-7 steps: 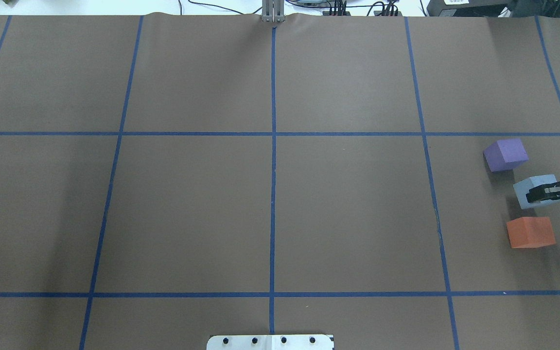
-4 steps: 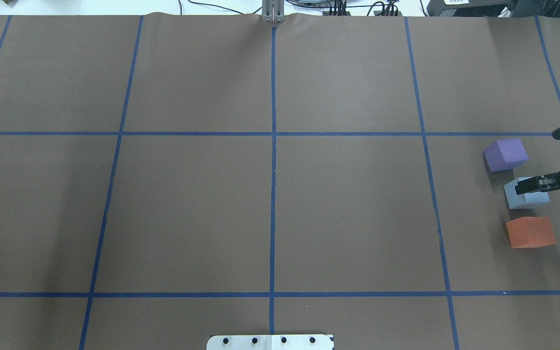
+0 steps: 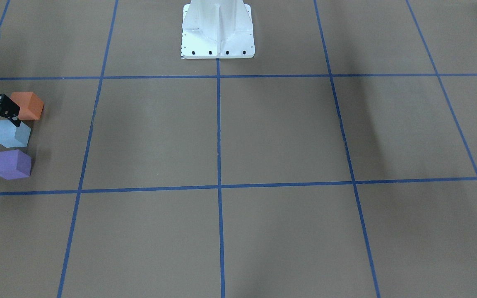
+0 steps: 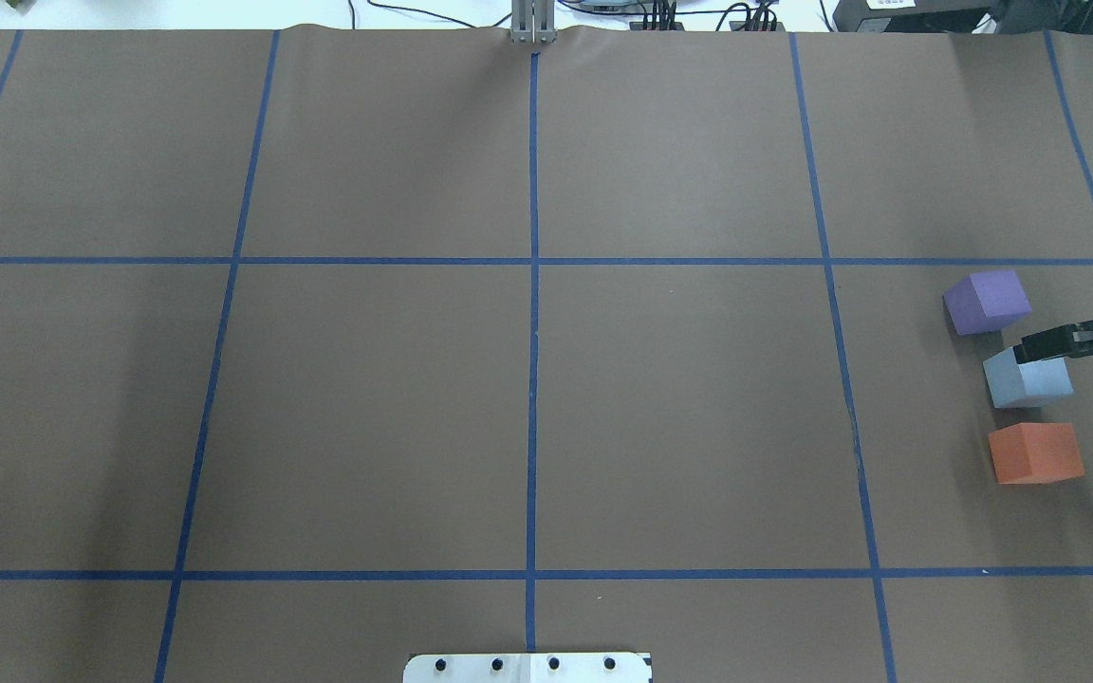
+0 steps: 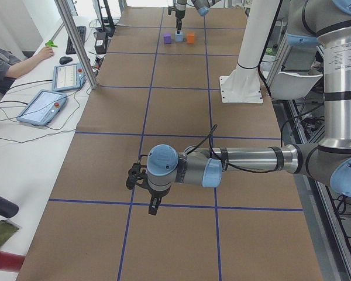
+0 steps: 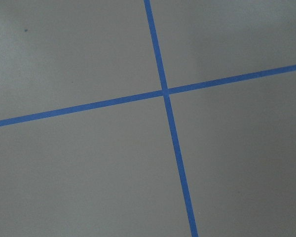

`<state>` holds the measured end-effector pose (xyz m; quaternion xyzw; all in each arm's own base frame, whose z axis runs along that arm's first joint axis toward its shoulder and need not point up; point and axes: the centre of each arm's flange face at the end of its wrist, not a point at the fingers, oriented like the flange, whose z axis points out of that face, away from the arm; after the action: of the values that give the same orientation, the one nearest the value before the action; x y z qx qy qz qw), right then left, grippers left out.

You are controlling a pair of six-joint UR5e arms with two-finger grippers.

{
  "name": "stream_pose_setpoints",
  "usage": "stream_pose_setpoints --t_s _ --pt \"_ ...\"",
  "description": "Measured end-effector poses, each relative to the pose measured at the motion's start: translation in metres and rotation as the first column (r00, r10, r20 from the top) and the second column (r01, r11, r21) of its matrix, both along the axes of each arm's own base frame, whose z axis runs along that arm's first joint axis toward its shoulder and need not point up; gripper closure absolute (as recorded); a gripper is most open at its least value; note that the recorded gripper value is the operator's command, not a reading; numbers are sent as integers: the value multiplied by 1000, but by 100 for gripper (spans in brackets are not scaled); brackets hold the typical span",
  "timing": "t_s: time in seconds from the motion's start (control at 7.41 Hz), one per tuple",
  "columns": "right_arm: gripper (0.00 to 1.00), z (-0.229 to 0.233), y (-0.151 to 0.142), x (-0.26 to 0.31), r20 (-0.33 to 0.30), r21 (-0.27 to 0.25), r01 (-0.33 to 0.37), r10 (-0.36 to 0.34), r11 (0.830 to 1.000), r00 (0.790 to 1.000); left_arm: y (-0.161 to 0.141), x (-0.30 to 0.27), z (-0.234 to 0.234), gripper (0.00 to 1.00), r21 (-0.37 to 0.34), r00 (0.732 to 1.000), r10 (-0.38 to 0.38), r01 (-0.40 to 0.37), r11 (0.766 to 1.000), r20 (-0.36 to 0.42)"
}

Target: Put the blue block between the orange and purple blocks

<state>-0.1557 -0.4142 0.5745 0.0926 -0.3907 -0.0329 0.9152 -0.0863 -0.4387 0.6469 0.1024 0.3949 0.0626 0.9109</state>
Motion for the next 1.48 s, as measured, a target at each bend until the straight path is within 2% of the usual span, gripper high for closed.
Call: stream_pose_setpoints --t_s 0.13,0.4,0.67,1.08,1.48 --pt "1 7 -2 29 -4 9 21 -21 1000 1000 0 0 0 0 0 1000 1 -1 1000 1" --pt "1 24 -9 119 -56 27 92 -90 995 994 6 0 6 0 -12 1000 4 -4 1000 3" --pt "1 23 -12 201 -90 -2 139 -138 990 986 17 0 18 0 -38 1000 3 -3 999 8" --pt "0 31 -1 230 -86 -62 138 -143 989 986 20 0 10 0 -22 1000 5 -5 1000 6" --pt "0 31 -1 229 -83 -70 134 -139 989 987 21 -1 -3 0 32 1000 29 -29 999 9"
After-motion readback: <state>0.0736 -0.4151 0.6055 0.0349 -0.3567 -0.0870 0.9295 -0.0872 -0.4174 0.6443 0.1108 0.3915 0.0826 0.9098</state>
